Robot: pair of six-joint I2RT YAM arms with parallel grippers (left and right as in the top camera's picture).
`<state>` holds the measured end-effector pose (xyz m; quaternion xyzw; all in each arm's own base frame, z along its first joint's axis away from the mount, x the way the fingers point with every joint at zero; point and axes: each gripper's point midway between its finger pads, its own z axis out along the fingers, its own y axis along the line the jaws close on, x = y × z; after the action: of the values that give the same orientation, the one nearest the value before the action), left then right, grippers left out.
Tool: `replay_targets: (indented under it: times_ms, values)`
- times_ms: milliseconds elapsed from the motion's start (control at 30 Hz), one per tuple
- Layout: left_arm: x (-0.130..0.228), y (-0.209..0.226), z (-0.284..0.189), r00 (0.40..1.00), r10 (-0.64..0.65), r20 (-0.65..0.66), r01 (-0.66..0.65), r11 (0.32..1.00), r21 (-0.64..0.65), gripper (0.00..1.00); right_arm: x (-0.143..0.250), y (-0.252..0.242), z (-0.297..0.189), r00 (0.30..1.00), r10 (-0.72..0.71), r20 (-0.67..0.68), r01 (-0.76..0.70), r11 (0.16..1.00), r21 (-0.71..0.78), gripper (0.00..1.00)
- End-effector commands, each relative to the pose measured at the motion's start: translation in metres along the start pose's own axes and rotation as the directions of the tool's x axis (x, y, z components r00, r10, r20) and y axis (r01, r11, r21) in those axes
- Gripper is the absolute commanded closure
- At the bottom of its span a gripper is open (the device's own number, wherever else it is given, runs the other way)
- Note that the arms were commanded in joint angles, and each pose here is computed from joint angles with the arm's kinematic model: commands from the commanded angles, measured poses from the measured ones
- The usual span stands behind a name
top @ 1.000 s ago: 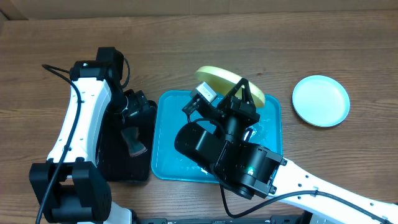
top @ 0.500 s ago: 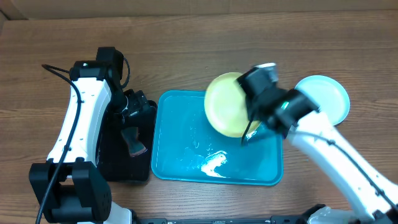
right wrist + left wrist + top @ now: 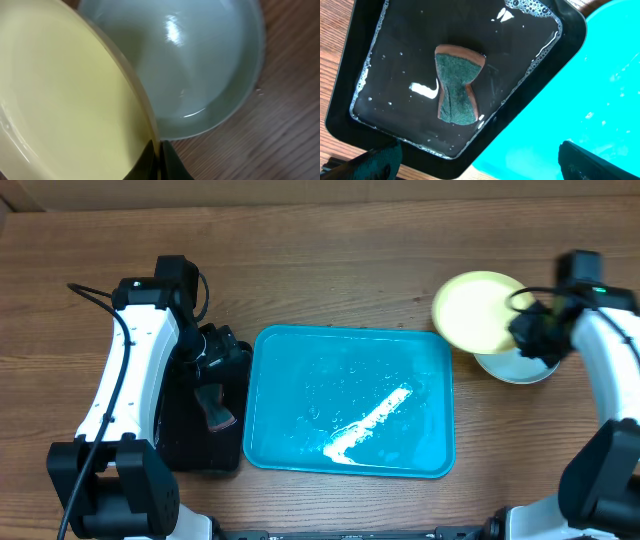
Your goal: Clean dirty plates on tray and stack at the side
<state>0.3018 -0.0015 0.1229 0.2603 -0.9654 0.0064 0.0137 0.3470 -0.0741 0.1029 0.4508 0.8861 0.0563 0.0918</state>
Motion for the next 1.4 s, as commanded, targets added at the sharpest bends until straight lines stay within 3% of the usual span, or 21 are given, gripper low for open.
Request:
replay_targets:
  times_ms: [0,167,733,833,900,967,1067,1200,1233,1367]
  values:
    - [-0.002,-0.004,-0.009,1.0,0.011,0.027,-0.012,1.0,0.015,0.0,-0.019,-0.022,0.005,0.992,0.123,-0.038,-0.123,0.992,-0.016,0.96]
    - [-0.002,-0.003,-0.009,1.0,0.011,0.026,-0.012,1.0,0.014,0.0,-0.034,-0.051,0.017,0.976,0.209,-0.056,-0.208,0.978,0.022,0.96]
    - [-0.002,-0.003,-0.009,1.0,0.011,0.026,-0.012,1.0,0.014,0.0,-0.04,-0.065,0.037,0.977,0.208,-0.052,-0.203,0.975,0.091,0.94]
    - [-0.002,-0.003,-0.009,1.0,0.011,0.026,-0.012,1.0,0.014,0.0,-0.039,-0.067,0.036,0.978,0.203,-0.057,-0.197,0.976,0.095,0.71]
    - [-0.002,-0.004,-0.009,1.0,0.011,0.026,-0.012,1.0,0.015,0.0,-0.038,-0.07,0.036,0.977,0.205,-0.057,-0.198,0.974,0.109,0.69]
    - [-0.002,-0.004,-0.009,1.0,0.011,0.026,-0.012,1.0,0.015,0.0,-0.038,-0.069,0.036,0.977,0.203,-0.058,-0.196,0.975,0.104,0.4]
    - [-0.002,-0.003,-0.009,1.0,0.012,0.026,-0.012,1.0,0.014,0.0,-0.04,-0.067,0.034,0.989,0.135,-0.056,-0.129,0.987,0.092,0.34]
    - [-0.004,-0.003,-0.009,0.999,0.012,0.035,-0.012,1.0,0.011,0.0,-0.044,-0.06,0.014,0.995,0.096,-0.04,-0.092,0.993,0.076,0.11]
    - [-0.005,-0.002,-0.009,0.999,0.013,0.041,-0.013,1.0,0.005,0.02,-0.046,-0.056,0.003,0.996,0.089,-0.025,-0.088,0.994,0.065,0.0]
    - [-0.011,-0.001,-0.012,0.996,0.061,0.073,-0.06,0.998,-0.006,0.03,-0.054,-0.031,-0.047,0.997,-0.04,0.071,0.04,0.999,-0.001,0.0]
